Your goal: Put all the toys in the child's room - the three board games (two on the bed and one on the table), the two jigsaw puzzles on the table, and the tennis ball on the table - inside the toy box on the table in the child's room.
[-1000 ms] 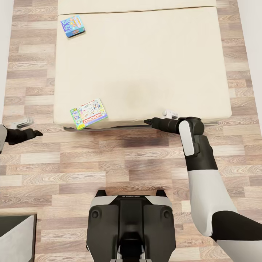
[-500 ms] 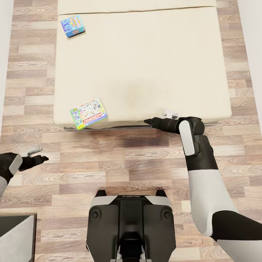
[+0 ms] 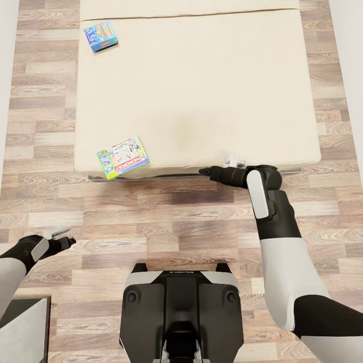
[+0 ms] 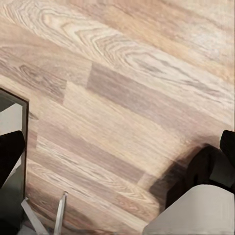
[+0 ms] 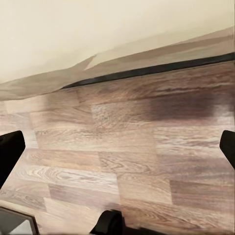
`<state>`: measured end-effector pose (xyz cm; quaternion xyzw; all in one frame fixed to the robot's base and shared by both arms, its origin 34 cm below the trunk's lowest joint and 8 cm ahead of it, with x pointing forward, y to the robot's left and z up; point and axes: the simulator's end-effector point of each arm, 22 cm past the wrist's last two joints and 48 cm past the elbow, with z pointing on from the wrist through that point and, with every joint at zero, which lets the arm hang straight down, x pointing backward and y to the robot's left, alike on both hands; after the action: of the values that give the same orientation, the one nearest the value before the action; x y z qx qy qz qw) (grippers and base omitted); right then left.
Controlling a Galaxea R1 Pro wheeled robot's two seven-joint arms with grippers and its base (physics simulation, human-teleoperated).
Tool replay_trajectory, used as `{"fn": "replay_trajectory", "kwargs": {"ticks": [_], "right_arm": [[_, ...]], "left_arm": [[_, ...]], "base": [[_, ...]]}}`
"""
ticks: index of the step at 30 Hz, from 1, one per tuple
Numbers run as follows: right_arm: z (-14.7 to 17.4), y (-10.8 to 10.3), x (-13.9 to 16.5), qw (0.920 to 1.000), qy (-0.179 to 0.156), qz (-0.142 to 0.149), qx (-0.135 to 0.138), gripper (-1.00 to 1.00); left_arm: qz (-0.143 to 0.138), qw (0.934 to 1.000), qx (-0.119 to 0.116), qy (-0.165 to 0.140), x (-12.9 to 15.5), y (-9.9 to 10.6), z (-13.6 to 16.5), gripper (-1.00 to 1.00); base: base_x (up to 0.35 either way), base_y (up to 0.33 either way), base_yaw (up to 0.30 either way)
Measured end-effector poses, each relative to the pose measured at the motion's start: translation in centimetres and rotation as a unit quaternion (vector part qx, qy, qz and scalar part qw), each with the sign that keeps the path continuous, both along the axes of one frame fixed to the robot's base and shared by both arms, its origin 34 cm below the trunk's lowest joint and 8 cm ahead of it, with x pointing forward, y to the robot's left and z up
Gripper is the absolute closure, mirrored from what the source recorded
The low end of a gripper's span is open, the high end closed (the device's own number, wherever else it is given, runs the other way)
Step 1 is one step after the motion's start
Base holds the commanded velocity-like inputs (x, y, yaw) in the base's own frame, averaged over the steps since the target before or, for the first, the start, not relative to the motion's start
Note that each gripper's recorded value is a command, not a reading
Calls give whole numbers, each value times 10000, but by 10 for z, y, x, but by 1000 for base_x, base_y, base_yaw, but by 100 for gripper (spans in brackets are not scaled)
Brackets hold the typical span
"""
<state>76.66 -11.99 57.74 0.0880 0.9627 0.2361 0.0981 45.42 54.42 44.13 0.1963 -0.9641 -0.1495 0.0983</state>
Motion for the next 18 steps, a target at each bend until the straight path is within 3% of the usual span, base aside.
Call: {"fn": "replay_trajectory", "kwargs": {"ticks": [18], "right_arm": [[-10,12,-17,9992,281,-68,284,-100]], "left_arm": [[35,9999,-89,35,-12,-7,-2,-100]], "base": [[-81,20,0]]}}
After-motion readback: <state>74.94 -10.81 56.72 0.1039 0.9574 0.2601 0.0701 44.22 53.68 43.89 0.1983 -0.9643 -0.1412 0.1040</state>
